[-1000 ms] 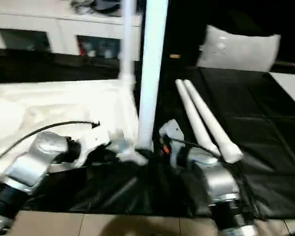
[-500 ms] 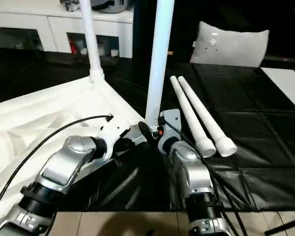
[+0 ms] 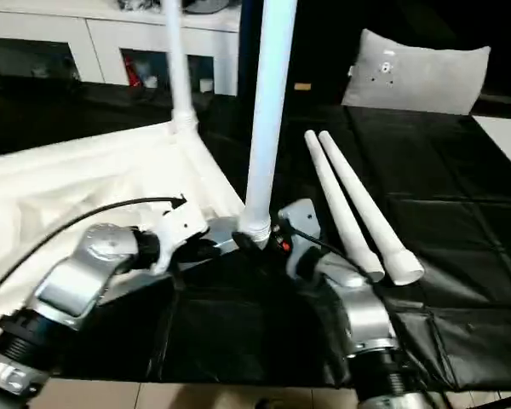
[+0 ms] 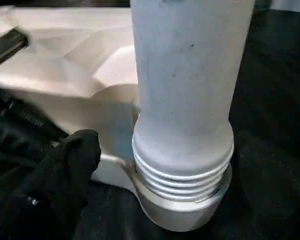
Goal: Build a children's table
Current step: Rotate leg to tighten
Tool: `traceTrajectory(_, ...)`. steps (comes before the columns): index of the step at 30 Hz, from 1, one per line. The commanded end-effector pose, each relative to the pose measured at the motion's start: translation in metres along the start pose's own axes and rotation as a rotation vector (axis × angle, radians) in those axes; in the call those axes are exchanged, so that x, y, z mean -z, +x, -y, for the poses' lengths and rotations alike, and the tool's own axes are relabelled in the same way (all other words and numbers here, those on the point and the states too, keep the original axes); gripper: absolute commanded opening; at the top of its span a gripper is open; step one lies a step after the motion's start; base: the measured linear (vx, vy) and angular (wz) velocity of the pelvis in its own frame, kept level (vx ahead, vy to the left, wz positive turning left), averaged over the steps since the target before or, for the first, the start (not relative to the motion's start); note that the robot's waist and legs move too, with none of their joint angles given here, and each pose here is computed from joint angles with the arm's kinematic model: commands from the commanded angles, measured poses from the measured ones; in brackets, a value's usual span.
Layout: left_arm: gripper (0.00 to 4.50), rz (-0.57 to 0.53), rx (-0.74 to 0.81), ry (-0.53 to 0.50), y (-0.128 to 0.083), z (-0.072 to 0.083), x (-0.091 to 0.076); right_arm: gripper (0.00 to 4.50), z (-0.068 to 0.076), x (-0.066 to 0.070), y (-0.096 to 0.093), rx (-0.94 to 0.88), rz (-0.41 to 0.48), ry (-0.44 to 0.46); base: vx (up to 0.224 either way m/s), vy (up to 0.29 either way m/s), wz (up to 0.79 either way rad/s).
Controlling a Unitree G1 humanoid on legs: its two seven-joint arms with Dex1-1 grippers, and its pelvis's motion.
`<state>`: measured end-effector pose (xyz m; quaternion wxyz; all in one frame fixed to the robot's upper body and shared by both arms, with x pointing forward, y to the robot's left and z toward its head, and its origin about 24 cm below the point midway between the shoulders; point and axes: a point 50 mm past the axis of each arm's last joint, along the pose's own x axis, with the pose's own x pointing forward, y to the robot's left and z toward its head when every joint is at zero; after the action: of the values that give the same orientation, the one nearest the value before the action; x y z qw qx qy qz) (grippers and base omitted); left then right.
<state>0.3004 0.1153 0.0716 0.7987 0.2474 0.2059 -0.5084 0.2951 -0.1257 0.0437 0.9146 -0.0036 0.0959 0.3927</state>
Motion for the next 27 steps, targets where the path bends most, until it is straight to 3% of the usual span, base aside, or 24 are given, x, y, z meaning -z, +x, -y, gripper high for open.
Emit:
traceTrajectory(1,0.00,-0.033,0.144,0.048,0.003,0.012,0.011,4.45,0.002,-0.004,-0.009,-0.100,-0.016,-0.054,0.000,0.000,0.00)
traceTrajectory(2,0.00,-0.033,0.144,0.048,0.003,0.012,0.011,4.45,0.002,-0.004,-0.009,-0.100,-0.016,-0.054,0.000,0.000,0.00)
traceTrajectory(4,0.00,-0.068,0.257,0.119,-0.004,0.014,0.018,4.45,0.007,-0.008,-0.021,-0.258,-0.090,-0.158,0.000,0.000,0.00)
traceTrajectory(11,0.00,-0.069,0.378,0.181,-0.011,0.016,0.020,4.45,0.012,-0.013,-0.027,-0.403,-0.132,-0.205,0.000,0.000,0.00)
traceTrajectory(12,0.00,-0.068,0.400,0.189,-0.013,0.017,0.020,4.17,0.012,-0.014,-0.028,-0.434,-0.137,-0.209,0.000,0.000,0.00)
traceTrajectory(15,0.00,-0.065,0.447,0.197,-0.015,0.019,0.020,4.17,0.011,-0.015,-0.029,-0.484,-0.147,-0.221,0.000,0.000,0.00)
traceTrajectory(18,0.00,-0.072,0.510,0.205,-0.018,0.024,0.020,3.76,0.009,-0.015,-0.029,-0.532,-0.161,-0.237,0.000,0.000,0.00)
traceTrajectory(22,0.00,-0.075,0.526,0.211,-0.019,0.024,0.021,3.31,0.008,-0.015,-0.028,-0.567,-0.169,-0.229,0.000,0.000,0.00)
traceTrajectory(26,0.00,-0.077,0.531,0.220,-0.019,0.024,0.021,3.18,0.005,-0.013,-0.027,-0.601,-0.184,-0.235,0.000,0.000,0.00)
traceTrajectory(27,0.00,-0.077,0.531,0.220,-0.019,0.024,0.021,2.94,0.005,-0.013,-0.027,-0.601,-0.184,-0.235,0.000,0.000,0.00)
